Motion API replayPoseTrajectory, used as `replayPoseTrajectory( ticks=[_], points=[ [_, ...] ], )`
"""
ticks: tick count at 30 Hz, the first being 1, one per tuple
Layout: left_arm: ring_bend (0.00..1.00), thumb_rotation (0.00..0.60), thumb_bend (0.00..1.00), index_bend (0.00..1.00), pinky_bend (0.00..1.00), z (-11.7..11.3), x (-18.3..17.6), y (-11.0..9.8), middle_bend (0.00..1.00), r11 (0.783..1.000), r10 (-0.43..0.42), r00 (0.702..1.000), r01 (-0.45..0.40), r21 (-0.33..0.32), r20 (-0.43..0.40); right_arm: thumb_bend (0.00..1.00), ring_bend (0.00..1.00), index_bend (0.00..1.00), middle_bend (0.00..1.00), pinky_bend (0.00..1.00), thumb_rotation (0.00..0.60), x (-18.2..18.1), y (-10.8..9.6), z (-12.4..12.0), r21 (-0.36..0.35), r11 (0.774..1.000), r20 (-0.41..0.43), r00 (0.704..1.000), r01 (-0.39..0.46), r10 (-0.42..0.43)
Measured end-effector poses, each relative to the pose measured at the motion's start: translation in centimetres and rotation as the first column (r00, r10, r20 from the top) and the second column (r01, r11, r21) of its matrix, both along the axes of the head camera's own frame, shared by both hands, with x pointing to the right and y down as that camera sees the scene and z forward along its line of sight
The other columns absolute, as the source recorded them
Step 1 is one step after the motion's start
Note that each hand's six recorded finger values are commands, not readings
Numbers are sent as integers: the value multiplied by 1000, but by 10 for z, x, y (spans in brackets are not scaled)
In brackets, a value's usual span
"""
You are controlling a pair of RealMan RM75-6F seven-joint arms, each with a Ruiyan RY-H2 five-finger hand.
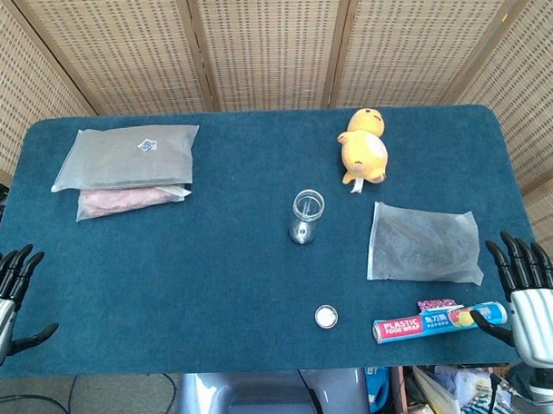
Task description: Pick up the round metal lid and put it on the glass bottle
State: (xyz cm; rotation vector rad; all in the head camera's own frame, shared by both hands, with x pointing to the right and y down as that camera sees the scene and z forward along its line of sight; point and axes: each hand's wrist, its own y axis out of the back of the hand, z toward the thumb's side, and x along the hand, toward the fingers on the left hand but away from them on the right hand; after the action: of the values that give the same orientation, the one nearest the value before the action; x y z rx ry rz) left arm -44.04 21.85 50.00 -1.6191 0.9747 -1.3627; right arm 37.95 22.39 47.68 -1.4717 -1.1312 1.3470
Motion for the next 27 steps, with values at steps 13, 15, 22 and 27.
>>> replayPoseTrajectory(
  ticks=[13,15,22,27],
  points=[
    [0,600,14,0,0,8,0,-3,0,1000,-2,1000,2,-25,2,221,0,327,0,0,600,-13,1,14,-85,992,45,995,89,-85],
    [0,600,15,0,0,9,-1,-5,0,1000,-8,1000,8,-25,2,271,0,375,0,0,600,-23,-1,25,-135,980,67,988,146,-138],
    [0,600,17,0,0,7,-2,-5,0,1000,-19,1000,20,-25,5,355,0,465,0,0,600,-71,-6,72,-318,861,109,917,397,-383],
    [0,600,17,0,0,8,-4,-5,0,999,-28,1000,28,-29,7,416,0,473,0,0,600,-102,-6,106,-407,771,155,869,489,-469]
  ],
)
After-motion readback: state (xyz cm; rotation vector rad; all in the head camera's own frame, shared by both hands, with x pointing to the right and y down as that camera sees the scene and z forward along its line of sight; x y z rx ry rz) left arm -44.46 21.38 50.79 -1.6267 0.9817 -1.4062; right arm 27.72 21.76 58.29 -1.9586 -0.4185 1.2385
